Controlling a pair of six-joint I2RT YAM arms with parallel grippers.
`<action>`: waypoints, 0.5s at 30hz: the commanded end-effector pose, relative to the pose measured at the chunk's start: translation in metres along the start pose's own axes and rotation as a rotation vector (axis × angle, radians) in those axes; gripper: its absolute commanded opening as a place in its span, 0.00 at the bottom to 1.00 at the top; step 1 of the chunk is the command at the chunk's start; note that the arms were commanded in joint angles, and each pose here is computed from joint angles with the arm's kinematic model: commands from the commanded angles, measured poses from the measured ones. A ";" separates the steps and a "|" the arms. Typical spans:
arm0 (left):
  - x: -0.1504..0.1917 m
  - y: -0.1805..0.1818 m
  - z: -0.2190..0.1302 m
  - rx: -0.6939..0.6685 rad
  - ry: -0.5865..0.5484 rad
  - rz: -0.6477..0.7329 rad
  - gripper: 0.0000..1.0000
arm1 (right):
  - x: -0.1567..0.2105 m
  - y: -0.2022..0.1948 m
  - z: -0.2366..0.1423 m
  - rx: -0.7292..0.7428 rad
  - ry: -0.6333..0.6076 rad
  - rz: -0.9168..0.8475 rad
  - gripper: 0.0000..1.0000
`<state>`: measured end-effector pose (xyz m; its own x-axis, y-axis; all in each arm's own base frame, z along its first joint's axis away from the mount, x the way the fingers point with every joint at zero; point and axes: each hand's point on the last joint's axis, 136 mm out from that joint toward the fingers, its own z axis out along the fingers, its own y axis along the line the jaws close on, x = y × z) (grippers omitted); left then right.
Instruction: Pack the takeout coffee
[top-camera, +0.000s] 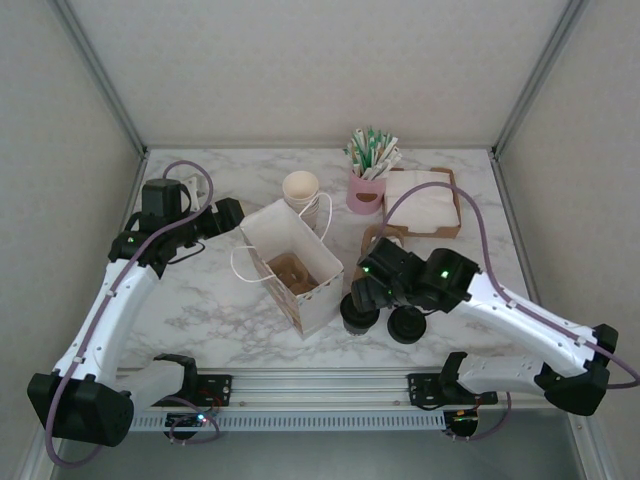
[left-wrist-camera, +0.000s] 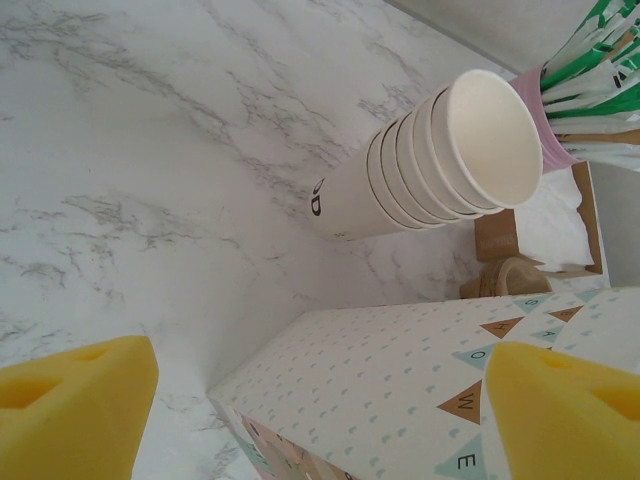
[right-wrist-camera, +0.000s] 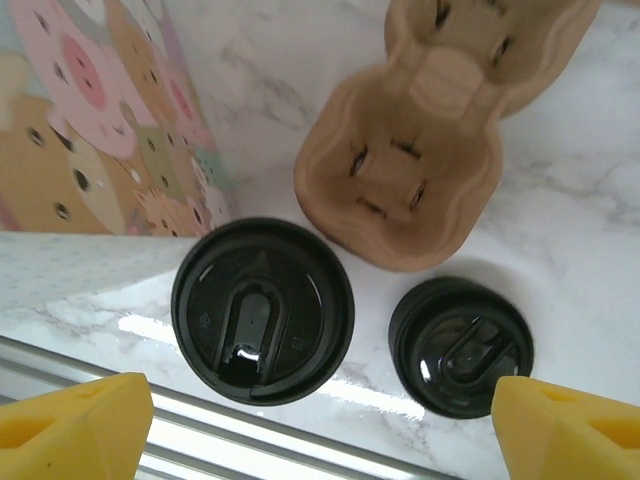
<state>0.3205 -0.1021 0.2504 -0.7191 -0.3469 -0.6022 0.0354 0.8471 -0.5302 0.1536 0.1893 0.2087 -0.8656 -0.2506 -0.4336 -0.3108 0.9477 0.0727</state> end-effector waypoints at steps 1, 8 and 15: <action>0.005 0.003 0.004 -0.013 0.013 0.003 0.85 | 0.008 0.019 0.016 -0.057 0.025 0.058 0.89; 0.005 0.005 0.005 -0.023 0.014 0.000 0.85 | 0.020 0.030 0.046 -0.024 0.060 0.066 0.88; 0.005 0.006 0.006 -0.029 0.015 -0.003 0.85 | 0.027 0.028 0.063 0.016 0.058 0.085 0.87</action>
<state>0.3211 -0.1008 0.2495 -0.7171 -0.3485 -0.6036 0.0291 0.8503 -0.5255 0.1428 0.2218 0.1462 -0.9106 -0.2142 -0.3534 -0.2648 0.9590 0.1012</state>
